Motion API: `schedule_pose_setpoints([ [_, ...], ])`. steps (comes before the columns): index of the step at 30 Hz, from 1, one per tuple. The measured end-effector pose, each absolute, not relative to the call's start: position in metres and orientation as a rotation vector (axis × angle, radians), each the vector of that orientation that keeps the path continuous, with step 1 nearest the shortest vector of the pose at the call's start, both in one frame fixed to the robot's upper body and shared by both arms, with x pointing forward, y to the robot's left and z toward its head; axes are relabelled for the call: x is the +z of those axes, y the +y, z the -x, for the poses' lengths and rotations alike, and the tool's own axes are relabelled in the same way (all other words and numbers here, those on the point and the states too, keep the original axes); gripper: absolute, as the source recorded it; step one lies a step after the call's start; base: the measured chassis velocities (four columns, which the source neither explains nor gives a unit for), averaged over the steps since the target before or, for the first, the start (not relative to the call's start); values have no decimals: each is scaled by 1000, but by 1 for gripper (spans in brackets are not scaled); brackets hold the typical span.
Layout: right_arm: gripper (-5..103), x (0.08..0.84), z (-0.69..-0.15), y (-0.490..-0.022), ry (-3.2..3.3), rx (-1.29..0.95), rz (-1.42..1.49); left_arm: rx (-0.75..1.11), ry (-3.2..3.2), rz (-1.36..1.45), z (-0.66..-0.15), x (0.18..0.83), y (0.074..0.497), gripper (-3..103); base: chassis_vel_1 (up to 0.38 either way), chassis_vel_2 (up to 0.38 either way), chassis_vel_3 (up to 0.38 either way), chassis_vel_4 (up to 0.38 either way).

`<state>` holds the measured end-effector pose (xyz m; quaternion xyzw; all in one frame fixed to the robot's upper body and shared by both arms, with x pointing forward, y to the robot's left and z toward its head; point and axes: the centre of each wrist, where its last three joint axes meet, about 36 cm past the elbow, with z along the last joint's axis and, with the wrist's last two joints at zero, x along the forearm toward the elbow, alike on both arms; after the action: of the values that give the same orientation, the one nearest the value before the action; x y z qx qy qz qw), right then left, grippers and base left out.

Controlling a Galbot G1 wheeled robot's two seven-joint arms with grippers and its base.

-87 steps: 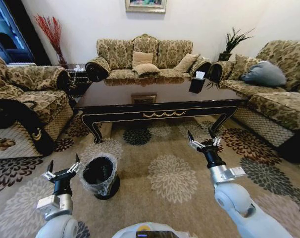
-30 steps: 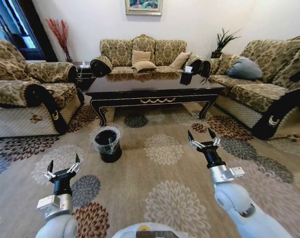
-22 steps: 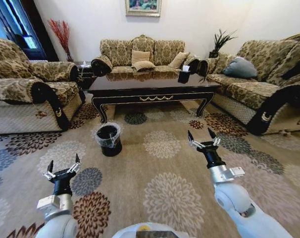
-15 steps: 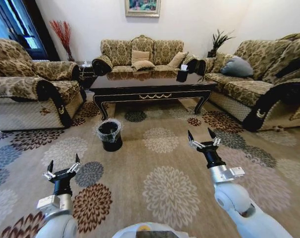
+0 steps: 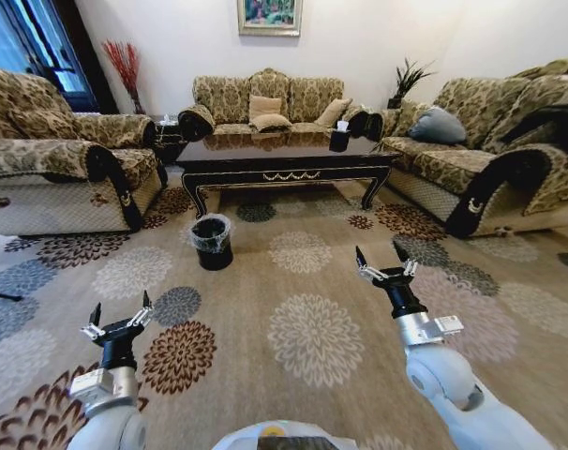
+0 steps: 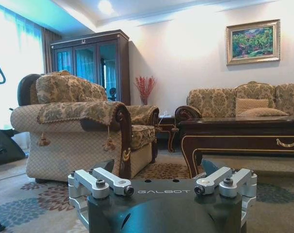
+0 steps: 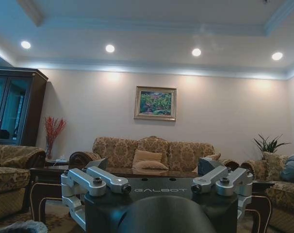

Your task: Move to the front of the table and pick up the trash from the floor, then place it into the trash bin.

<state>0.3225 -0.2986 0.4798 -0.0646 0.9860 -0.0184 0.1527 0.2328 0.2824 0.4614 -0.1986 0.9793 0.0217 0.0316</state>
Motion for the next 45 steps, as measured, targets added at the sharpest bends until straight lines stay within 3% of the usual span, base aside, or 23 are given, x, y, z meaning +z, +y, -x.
schedule_pose_setpoints([
  [29,100,480,-322,-299,2829,-53,185,67,3016,612,-233,461,282,100,201,-204,-197,201],
  [45,100,480,-323,-299,2828,-53,185,67,3016,612,-233,461,282,100,14,-13,-17,7],
])
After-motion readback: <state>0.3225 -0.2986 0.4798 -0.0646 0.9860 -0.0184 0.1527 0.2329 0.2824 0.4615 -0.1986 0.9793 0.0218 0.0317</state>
